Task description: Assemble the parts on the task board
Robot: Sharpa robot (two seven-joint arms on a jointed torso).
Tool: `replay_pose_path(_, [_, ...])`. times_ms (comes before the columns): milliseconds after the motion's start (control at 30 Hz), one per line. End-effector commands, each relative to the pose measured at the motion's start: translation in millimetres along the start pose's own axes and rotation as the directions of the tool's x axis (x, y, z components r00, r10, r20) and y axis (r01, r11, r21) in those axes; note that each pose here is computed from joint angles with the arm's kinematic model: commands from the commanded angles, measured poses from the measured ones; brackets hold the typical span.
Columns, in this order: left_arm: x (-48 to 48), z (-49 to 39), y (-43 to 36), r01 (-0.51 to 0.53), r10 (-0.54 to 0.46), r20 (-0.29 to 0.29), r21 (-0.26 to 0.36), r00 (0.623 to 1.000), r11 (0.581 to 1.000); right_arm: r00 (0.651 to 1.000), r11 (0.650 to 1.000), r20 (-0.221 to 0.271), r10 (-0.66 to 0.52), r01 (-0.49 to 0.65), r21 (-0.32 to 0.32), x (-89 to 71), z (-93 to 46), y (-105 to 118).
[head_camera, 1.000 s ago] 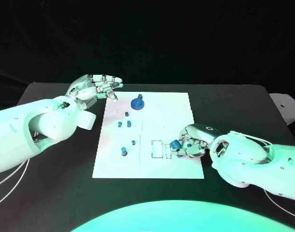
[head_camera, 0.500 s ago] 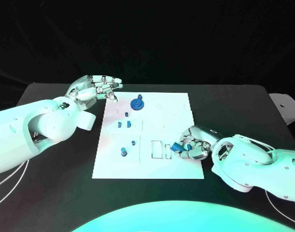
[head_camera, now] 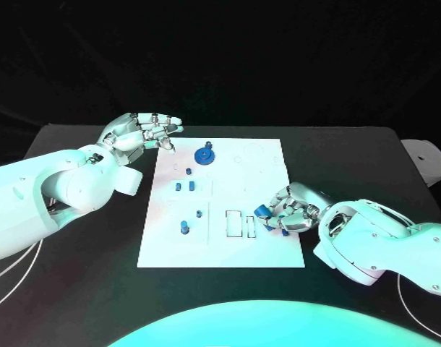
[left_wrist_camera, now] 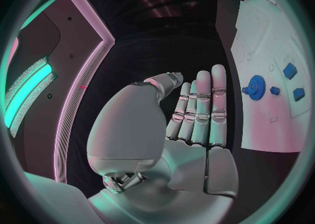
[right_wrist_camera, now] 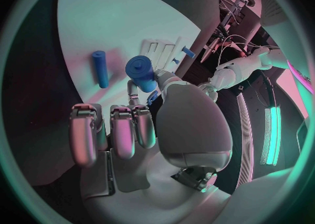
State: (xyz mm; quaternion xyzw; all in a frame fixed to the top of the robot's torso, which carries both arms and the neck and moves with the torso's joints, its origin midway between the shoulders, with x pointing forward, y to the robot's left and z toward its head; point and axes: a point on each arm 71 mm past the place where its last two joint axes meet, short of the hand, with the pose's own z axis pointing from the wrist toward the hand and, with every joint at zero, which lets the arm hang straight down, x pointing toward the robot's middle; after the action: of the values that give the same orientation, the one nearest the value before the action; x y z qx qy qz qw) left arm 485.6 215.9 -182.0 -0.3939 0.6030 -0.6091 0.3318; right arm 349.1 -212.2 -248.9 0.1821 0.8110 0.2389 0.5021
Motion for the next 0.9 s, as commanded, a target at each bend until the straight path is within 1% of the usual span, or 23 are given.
replay_pose_path(33, [3.3,0.6,-0.9,0.006,-0.006,-0.021,0.006,1.000,1.000,0.998,0.998,0.031,0.052,-0.051,-0.020,-3.6,-0.9,6])
replay_pose_path(200, [3.9,0.8,-0.9,0.006,-0.006,-0.022,0.006,1.000,1.000,0.999,0.998,0.002,0.054,-0.054,-0.043,2.0,3.4,16])
replay_pose_path(400, [6.5,1.4,-1.0,0.008,-0.008,-0.029,0.007,1.000,1.000,0.997,0.997,-0.057,0.049,-0.052,-0.063,16.9,12.9,30])
replay_pose_path(567, [8.6,1.4,-1.2,0.010,-0.010,-0.035,0.007,0.999,1.000,0.994,0.997,-0.098,0.037,-0.044,-0.071,26.9,18.4,37])
replay_pose_path(700, [9.1,1.1,-1.4,0.010,-0.010,-0.036,0.008,0.999,1.000,0.993,0.997,-0.118,0.029,-0.037,-0.071,32.2,22.1,40])
replay_pose_path(900, [9.5,0.9,-1.4,0.011,-0.010,-0.037,0.007,0.999,1.000,0.992,0.998,-0.124,0.019,-0.026,-0.058,35.0,27.8,40])
